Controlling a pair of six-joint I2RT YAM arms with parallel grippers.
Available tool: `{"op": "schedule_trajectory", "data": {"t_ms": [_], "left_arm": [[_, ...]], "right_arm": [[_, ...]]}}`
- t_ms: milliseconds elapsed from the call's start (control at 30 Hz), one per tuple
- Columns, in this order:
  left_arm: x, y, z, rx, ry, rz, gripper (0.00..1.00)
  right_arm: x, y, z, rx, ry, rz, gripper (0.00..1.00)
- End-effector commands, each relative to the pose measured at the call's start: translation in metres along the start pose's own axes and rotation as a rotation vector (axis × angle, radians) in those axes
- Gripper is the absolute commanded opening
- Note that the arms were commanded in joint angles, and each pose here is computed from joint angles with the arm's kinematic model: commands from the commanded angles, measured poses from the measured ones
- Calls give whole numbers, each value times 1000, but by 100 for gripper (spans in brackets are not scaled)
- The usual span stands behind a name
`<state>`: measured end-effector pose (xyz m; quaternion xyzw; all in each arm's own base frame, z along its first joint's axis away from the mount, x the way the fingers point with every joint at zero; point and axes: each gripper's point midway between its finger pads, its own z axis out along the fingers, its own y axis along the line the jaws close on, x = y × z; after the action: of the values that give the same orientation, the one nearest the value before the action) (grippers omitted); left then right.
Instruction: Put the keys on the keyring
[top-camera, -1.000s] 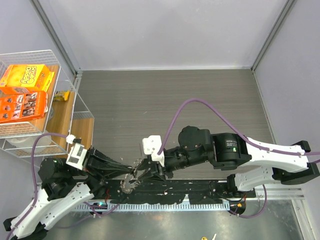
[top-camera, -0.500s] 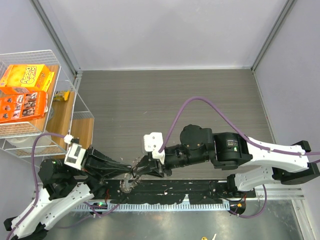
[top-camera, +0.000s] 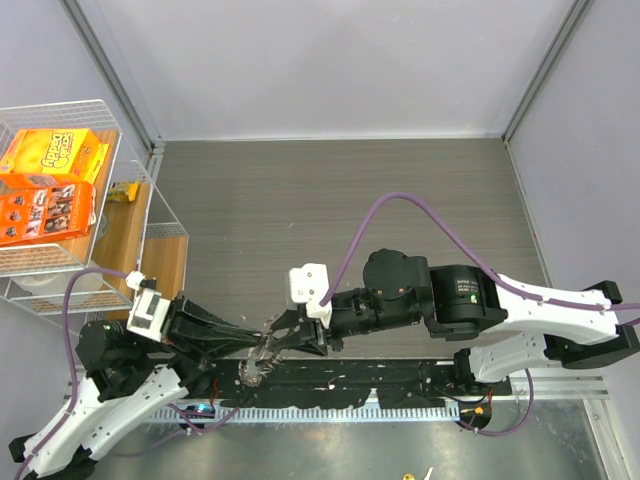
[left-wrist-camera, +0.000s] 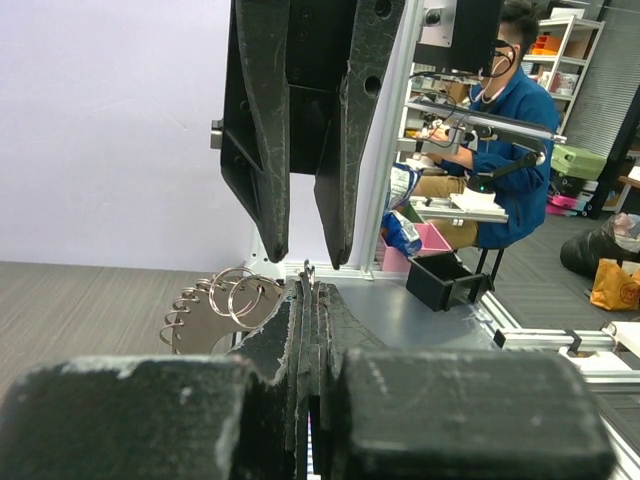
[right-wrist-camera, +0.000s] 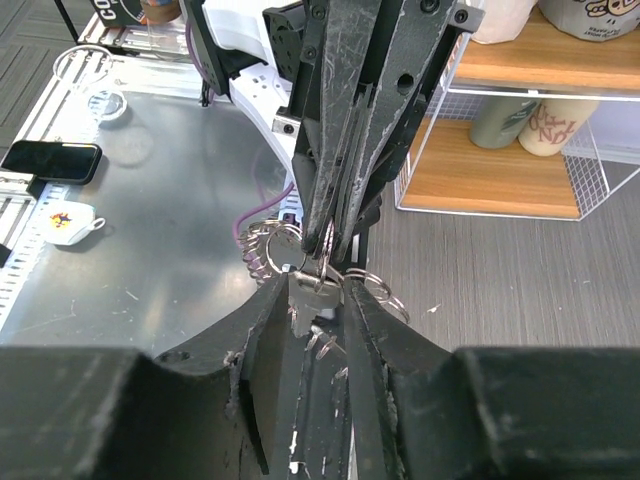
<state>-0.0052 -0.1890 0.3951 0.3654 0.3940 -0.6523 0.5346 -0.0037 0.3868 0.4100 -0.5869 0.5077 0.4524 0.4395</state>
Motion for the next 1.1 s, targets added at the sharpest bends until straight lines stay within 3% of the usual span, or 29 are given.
{"op": "schedule_trajectory", "data": {"t_ms": [0, 200, 733, 1067], "left_arm": [[-17, -10, 0, 30, -59, 48, 0], [-16, -10, -1, 28, -56, 49, 0], [-18, -9, 0, 29, -60, 48, 0], [-22, -11, -1, 28, -76, 59, 0]], "right_arm": [[-40, -4, -16, 26, -134, -37, 36], [-46, 0, -20, 5, -160, -51, 36], [-29, -4, 2, 17, -87, -33, 32], [-21, -2, 4, 7, -68, -20, 11]]}}
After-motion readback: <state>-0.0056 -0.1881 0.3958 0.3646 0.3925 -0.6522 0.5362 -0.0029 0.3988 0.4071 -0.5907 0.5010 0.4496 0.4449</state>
